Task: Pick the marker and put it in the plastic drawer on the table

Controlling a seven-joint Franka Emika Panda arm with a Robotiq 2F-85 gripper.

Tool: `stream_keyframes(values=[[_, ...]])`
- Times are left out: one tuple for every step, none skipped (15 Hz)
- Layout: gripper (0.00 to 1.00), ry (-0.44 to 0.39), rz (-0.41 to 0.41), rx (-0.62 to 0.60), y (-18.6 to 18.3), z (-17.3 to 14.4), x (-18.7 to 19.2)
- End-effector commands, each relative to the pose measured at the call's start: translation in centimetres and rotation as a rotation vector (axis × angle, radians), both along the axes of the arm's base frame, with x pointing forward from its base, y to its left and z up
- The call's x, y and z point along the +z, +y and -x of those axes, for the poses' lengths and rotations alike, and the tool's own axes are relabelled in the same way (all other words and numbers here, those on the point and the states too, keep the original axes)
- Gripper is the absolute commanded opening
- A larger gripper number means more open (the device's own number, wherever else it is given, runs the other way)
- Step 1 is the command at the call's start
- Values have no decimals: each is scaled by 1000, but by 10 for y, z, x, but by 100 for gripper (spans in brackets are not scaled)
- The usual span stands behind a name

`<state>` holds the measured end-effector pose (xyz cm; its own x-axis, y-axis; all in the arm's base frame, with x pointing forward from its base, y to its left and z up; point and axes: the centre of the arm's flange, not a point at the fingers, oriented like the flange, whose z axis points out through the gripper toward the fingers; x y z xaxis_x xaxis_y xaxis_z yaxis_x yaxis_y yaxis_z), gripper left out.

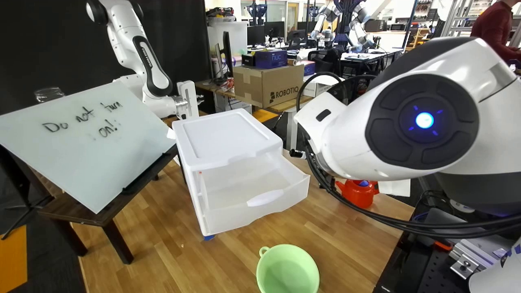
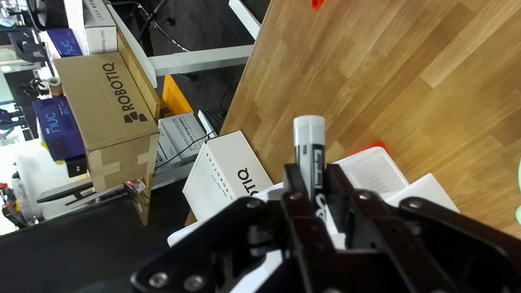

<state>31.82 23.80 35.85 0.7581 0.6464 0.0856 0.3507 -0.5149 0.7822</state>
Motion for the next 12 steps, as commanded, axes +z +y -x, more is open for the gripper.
stream_keyframes(values=[[5, 2, 14, 7, 1, -2, 3], [5, 1, 16, 17, 3, -4, 5], [5, 0, 24, 26, 8, -6, 11], [5, -1, 30, 38, 12, -8, 16], [5, 2, 43, 54, 20, -12, 24], [5, 6, 52, 73, 26, -14, 31], [5, 12, 62, 93, 34, -18, 37], [5, 21, 67, 118, 41, -22, 41], [5, 33, 76, 139, 47, -27, 43], [5, 47, 84, 159, 54, -32, 44], [5, 69, 98, 176, 62, -39, 42], [5, 91, 109, 192, 69, -45, 39]])
